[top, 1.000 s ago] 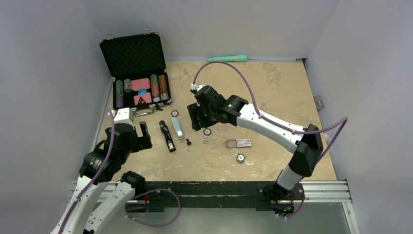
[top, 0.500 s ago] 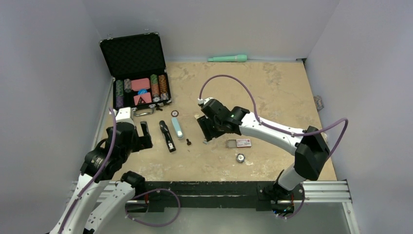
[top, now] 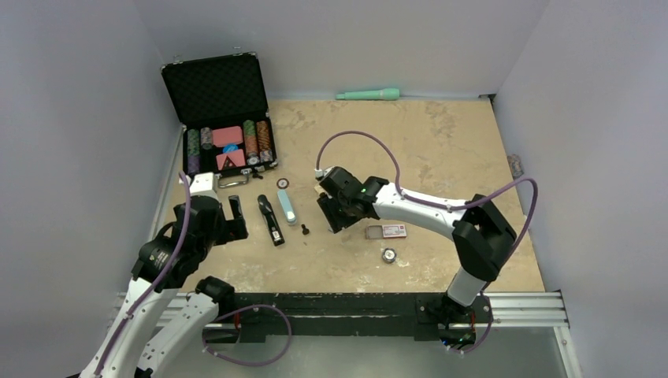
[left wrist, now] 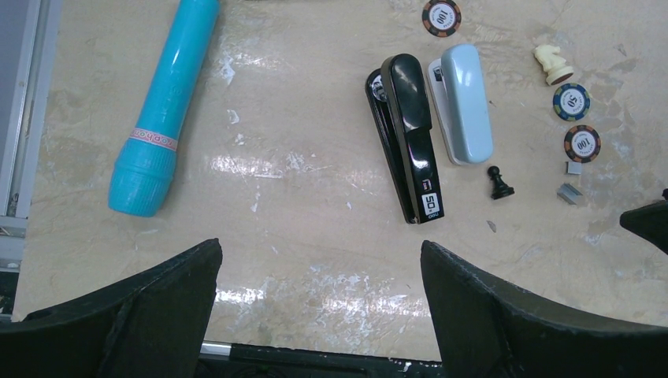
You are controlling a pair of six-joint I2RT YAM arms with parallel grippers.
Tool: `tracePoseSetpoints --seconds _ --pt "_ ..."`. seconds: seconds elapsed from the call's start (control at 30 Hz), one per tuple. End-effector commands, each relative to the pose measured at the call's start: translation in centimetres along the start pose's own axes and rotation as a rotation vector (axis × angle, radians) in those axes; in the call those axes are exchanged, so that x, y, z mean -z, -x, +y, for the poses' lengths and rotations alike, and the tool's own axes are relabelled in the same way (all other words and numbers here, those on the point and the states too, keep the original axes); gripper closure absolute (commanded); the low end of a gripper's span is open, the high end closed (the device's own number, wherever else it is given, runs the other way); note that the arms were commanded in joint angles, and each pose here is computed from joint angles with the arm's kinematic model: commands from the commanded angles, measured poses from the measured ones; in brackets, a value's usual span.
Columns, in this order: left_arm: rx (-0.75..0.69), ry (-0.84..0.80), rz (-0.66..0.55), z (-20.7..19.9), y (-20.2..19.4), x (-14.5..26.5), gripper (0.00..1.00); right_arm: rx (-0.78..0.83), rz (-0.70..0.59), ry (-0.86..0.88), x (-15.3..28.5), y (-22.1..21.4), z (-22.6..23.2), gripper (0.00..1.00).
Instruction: Unload the staples from the stapler
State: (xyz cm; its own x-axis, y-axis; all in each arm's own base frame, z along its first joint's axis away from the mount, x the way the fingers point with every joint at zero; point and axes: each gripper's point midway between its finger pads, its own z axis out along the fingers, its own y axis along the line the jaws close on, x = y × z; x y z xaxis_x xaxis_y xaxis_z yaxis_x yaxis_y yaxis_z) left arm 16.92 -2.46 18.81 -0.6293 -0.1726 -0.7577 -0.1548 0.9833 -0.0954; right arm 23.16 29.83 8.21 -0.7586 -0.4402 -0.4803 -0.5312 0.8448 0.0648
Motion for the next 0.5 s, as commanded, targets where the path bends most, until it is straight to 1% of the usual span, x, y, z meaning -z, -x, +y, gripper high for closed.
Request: tracePoseSetpoints --seconds 0.0,0.17,0.47 --pt "0.009 -0.015 -0.033 -0.4 0.9 -0.1 0.0 0.006 -0.022 0.029 -1.1 0.9 0.7 0.46" --pt "0.008 -0.018 -0.032 -0.5 0.9 -0.1 0.0 0.018 0.003 0.022 -2.6 0.9 0.9 0.46" --pt "0.0 -0.037 -0.03 -0.8 0.8 -0.2 0.0 0.018 0.039 0.035 -4.2 0.5 1.4 0.5"
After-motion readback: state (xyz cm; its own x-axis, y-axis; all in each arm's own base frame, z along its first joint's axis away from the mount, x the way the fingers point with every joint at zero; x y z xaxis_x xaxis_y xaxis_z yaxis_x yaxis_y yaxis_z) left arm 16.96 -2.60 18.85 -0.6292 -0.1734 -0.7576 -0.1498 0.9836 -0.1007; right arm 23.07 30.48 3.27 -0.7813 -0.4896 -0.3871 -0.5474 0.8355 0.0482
